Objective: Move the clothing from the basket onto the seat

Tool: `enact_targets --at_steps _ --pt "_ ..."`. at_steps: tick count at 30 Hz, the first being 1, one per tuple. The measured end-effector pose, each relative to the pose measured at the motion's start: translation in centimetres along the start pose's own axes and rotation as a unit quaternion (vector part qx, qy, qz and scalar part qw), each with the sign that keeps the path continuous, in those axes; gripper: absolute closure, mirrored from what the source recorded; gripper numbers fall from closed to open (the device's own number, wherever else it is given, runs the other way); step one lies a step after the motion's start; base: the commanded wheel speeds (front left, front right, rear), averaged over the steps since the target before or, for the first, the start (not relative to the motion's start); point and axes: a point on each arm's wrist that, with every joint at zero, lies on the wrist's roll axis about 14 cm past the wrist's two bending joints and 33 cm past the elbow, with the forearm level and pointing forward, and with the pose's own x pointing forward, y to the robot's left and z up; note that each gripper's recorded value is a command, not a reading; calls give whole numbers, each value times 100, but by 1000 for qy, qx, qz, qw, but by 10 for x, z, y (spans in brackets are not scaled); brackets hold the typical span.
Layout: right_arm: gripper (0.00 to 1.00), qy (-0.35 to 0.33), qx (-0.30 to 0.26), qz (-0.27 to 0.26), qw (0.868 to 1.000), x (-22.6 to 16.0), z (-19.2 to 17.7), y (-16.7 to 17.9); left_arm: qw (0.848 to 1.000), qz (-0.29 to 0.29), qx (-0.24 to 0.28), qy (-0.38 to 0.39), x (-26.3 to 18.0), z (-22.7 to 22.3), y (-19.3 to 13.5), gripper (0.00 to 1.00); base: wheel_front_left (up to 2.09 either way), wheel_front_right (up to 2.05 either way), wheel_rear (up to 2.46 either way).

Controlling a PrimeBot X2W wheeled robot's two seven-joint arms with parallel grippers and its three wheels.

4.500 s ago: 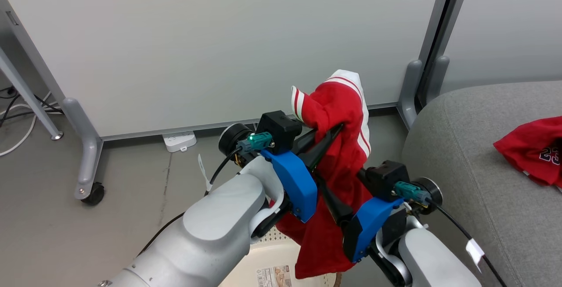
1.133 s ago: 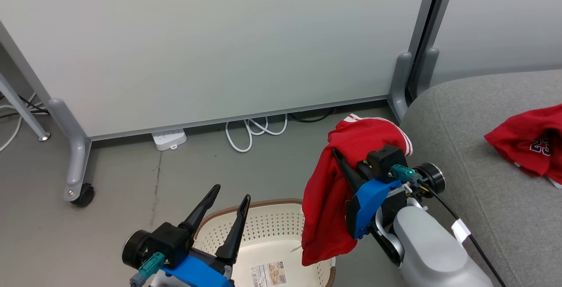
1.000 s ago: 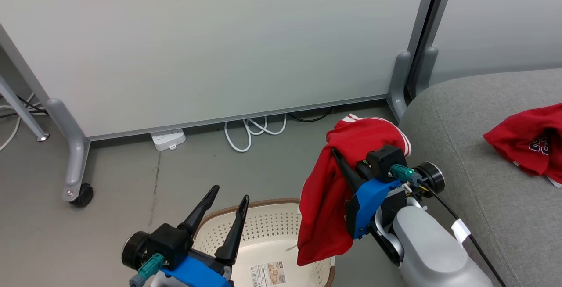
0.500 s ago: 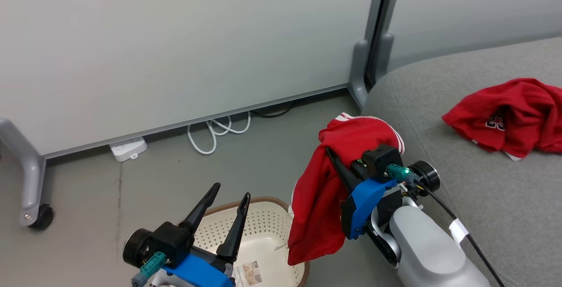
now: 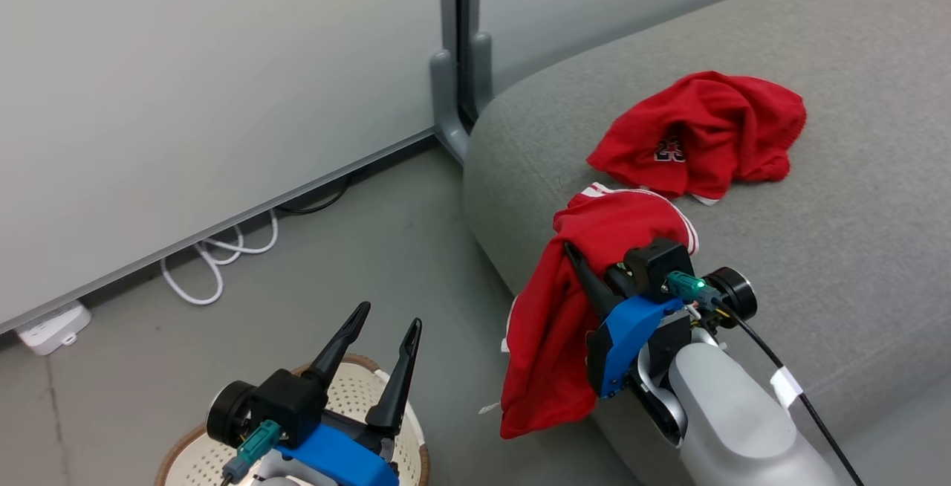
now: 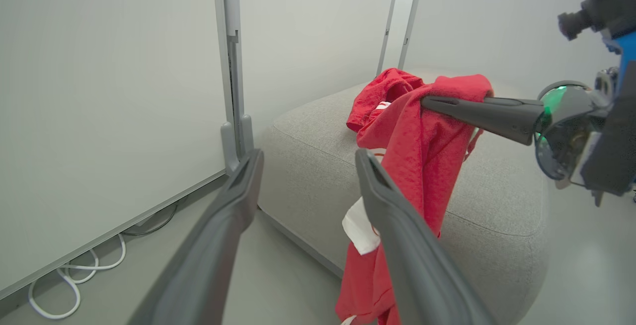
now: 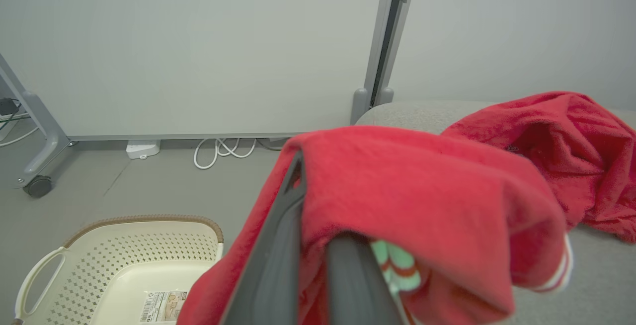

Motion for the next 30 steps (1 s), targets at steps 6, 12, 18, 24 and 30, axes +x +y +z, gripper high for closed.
enact_targets --at_steps 6,12,18,24,30 --pt "100 7 11 -58 998 -25 -9 -37 999 -50 -7 6 20 -7 -29 0 0 0 0" --pt "100 13 21 -94 995 -39 -17 -58 996 -83 -13 9 34 -11 -48 0 0 0 0" --pt "100 18 21 -98 995 -42 -21 -59 996 -88 -16 10 35 -12 -50 0 0 0 0" --pt "100 18 20 -95 995 -40 -19 -57 997 -77 -15 11 34 -13 -41 0 0 0 0" --pt "100 24 1 -97 995 -28 -8 -70 997 -76 -18 14 34 -19 -37 0 0 0 0"
